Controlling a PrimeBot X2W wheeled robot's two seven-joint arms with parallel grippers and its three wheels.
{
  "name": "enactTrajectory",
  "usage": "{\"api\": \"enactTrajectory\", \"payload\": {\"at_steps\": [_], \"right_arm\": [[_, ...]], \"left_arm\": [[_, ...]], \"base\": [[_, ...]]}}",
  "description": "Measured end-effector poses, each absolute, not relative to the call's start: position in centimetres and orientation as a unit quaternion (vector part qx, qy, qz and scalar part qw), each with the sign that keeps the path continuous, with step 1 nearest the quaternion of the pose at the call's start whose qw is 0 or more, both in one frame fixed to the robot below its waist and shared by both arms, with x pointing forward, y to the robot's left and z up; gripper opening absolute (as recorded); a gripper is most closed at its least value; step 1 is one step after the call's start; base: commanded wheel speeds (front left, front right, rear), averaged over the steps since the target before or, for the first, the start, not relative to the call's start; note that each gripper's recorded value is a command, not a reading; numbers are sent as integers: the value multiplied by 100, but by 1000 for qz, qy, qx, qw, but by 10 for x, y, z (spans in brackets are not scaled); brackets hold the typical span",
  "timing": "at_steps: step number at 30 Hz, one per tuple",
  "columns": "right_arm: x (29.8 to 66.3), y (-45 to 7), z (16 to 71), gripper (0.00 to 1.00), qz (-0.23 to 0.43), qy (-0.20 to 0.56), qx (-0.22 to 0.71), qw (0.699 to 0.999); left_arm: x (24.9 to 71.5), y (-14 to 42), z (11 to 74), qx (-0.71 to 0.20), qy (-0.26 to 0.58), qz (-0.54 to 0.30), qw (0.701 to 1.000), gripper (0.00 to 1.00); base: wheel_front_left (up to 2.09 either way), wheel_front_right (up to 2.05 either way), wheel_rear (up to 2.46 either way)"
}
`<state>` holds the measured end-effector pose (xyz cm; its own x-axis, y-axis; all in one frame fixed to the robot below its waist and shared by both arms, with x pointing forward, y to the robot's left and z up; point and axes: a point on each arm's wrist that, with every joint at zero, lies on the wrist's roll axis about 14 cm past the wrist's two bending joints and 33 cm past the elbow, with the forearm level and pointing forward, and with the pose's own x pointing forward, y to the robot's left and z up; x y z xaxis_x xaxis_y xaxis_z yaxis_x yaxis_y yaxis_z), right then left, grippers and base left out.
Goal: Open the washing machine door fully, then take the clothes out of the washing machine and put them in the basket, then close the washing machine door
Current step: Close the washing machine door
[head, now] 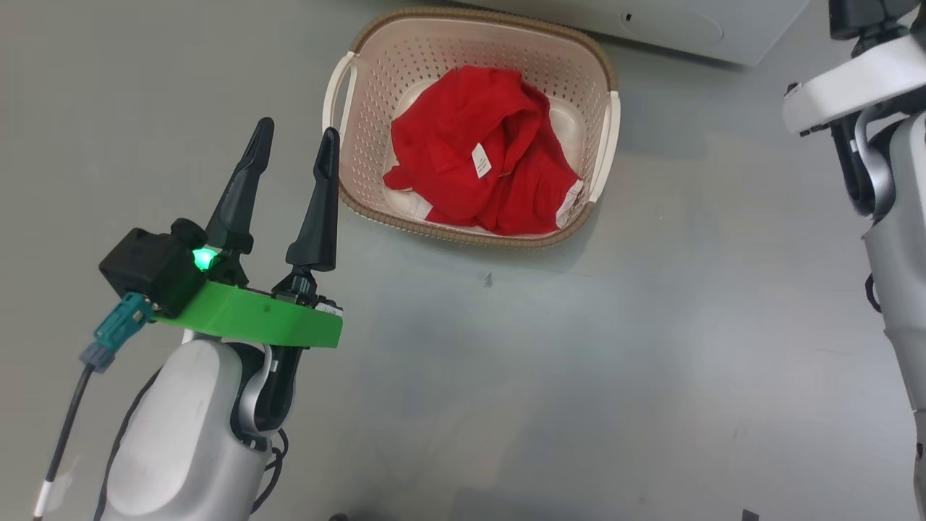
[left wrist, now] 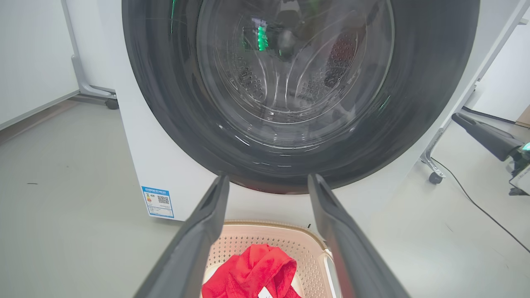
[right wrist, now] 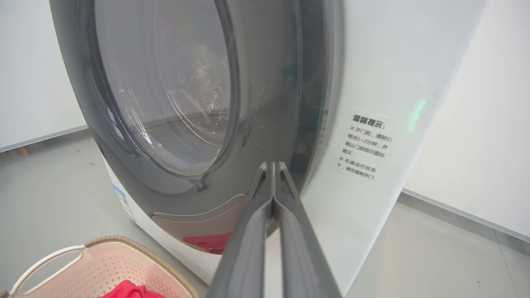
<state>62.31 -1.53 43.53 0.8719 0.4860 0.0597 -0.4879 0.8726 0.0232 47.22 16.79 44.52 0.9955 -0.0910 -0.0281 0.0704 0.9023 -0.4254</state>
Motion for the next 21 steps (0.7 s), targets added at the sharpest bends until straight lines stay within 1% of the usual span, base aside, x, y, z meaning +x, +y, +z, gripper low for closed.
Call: {"api": "enactTrajectory", "payload": {"at_steps": [6, 12, 16, 21], "right_arm": [[596, -26, 446, 0, 236, -17, 30, 971], [564, -34, 458, 0, 221, -6, 58, 973], [542, -43, 465, 0, 214, -4, 56, 975], [518, -67, 482, 0, 176, -14, 63, 982]], "left_arm": [[466, 168, 465, -213, 5, -47, 976, 100], [448, 171, 464, -201, 16, -47, 978, 100], [439, 165, 466, -204, 17, -53, 977, 100], [426, 155, 471, -209, 18, -66, 976, 100]], "base": [[0, 0, 0], [0, 0, 0], [0, 0, 0], [0, 0, 0]]}}
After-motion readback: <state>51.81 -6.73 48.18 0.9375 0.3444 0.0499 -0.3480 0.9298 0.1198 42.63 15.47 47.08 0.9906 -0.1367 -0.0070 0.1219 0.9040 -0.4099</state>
